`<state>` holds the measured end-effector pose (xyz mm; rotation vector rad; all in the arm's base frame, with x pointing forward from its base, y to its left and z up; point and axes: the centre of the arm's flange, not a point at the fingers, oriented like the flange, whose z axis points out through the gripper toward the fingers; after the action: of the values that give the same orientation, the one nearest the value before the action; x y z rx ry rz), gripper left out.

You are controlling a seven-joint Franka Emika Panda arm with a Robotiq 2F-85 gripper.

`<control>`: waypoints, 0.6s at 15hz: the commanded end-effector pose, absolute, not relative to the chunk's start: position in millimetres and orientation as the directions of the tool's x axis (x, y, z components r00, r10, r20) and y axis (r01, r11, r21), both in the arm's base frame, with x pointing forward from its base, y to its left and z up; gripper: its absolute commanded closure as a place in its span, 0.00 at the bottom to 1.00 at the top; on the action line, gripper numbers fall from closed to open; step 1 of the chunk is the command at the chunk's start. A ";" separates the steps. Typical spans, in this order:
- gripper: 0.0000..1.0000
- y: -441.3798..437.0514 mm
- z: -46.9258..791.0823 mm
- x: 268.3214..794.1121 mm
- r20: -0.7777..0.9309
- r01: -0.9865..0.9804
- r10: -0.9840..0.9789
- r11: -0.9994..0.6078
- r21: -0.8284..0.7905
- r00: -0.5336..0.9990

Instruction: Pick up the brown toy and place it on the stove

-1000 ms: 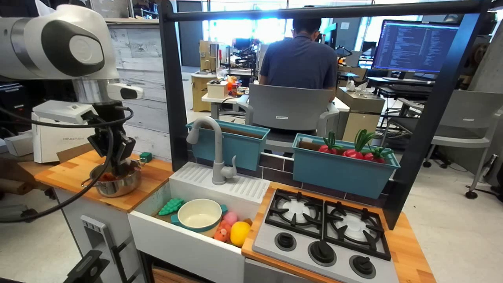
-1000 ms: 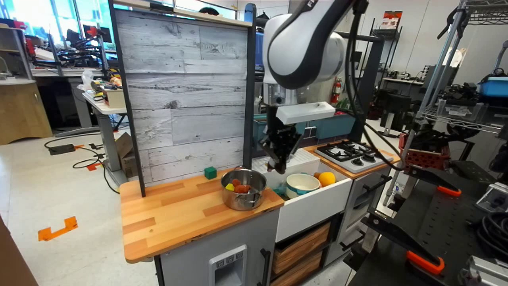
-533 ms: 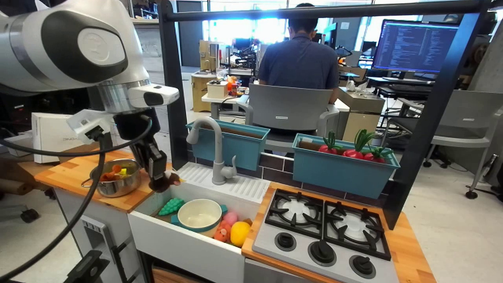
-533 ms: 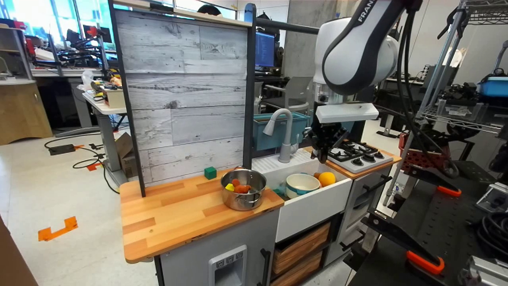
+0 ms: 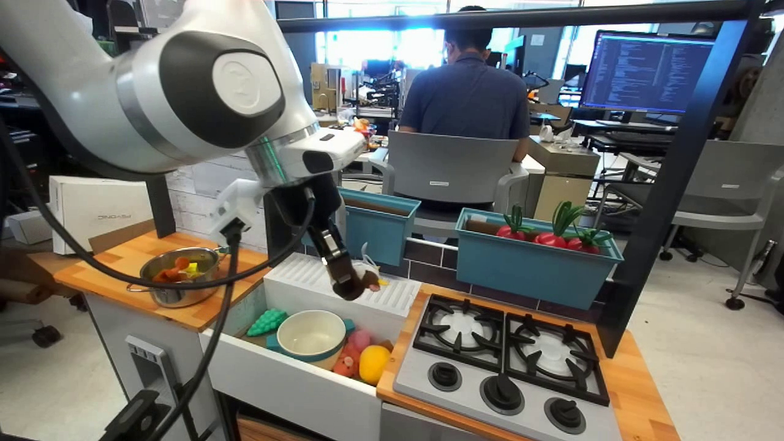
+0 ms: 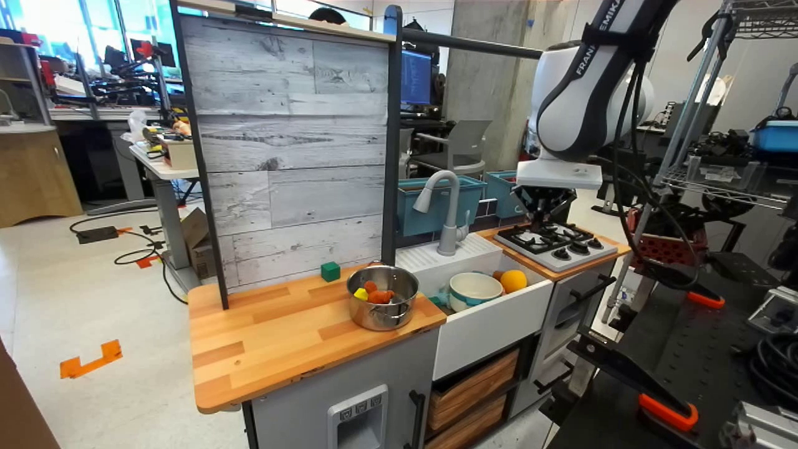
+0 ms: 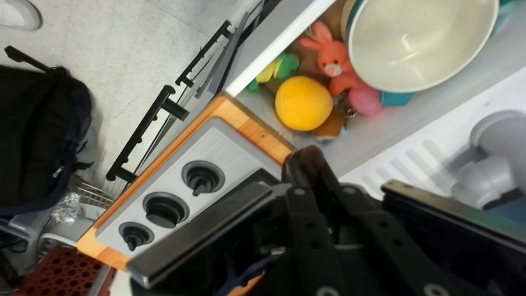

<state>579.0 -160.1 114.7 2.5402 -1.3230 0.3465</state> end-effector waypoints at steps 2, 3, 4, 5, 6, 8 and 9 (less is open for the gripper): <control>0.98 -207.8 102.8 614.0 0.469 -0.924 -0.808 -0.379 0.050 0.357; 0.98 -217.7 98.6 623.1 0.487 -0.941 -0.816 -0.336 0.038 0.311; 0.98 -224.5 97.2 631.6 0.509 -0.955 -0.819 -0.294 0.024 0.265; 0.98 -230.5 94.9 639.9 0.529 -0.968 -0.820 -0.253 0.008 0.219; 0.98 -236.4 91.0 648.0 0.549 -0.977 -0.818 -0.211 -0.008 0.172; 0.98 -249.7 81.7 662.6 0.590 -0.991 -0.803 -0.132 -0.033 0.088; 0.98 -256.7 76.3 667.7 0.605 -0.995 -0.795 -0.088 -0.040 0.046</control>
<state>633.2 -239.2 97.0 2.1144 -1.7162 0.6412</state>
